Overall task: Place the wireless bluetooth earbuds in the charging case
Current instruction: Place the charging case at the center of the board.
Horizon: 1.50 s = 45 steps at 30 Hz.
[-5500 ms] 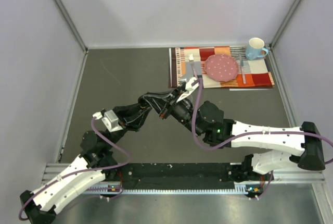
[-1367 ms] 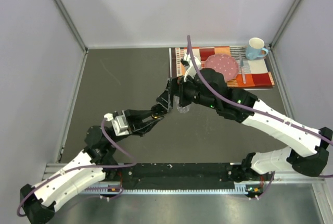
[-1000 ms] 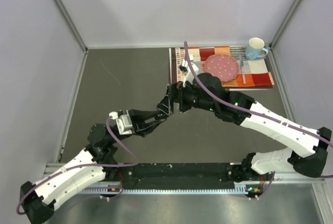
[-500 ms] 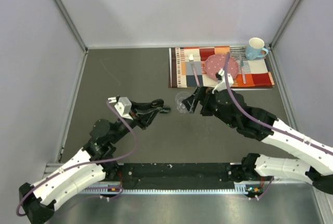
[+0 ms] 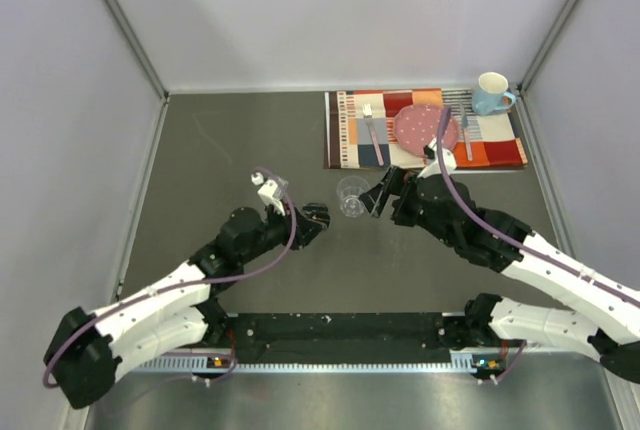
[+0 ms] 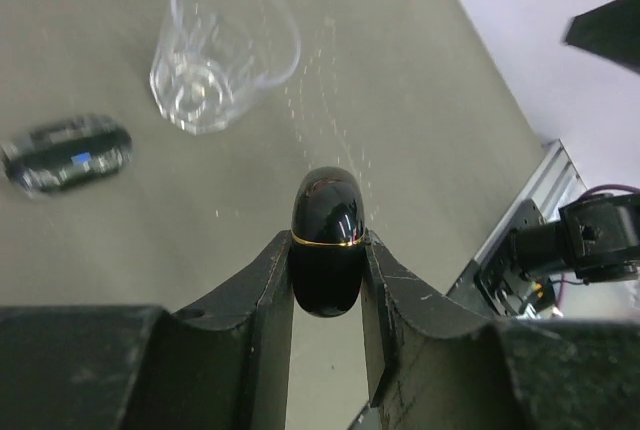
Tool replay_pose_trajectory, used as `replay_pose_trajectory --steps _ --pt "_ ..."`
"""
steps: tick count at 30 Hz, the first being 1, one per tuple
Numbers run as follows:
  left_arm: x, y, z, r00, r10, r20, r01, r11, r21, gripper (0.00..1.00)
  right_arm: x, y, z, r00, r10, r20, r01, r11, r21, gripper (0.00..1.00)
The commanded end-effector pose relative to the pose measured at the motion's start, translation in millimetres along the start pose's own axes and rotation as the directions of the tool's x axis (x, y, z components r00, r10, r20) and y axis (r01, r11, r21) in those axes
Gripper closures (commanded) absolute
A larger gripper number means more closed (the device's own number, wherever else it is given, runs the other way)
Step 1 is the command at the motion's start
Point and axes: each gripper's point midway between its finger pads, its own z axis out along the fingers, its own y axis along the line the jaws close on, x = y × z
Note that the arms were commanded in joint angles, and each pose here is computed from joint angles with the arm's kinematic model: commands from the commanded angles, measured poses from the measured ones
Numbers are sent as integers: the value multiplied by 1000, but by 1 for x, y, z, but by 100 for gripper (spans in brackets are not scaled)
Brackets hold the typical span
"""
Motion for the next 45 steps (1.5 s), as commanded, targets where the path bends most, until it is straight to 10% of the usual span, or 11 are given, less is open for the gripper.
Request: replay_pose_trajectory --steps 1,20,45 --pt "16 -8 13 978 -187 -93 193 979 66 100 0 9 1 1000 17 -15 -18 999 -31 6" --pt "46 40 51 879 -417 -230 404 909 -105 100 5 -3 -2 999 51 -7 -51 999 -15 7" --pt "106 72 45 795 -522 -310 461 851 -252 71 4 -11 -4 999 42 13 -42 999 -3 7"
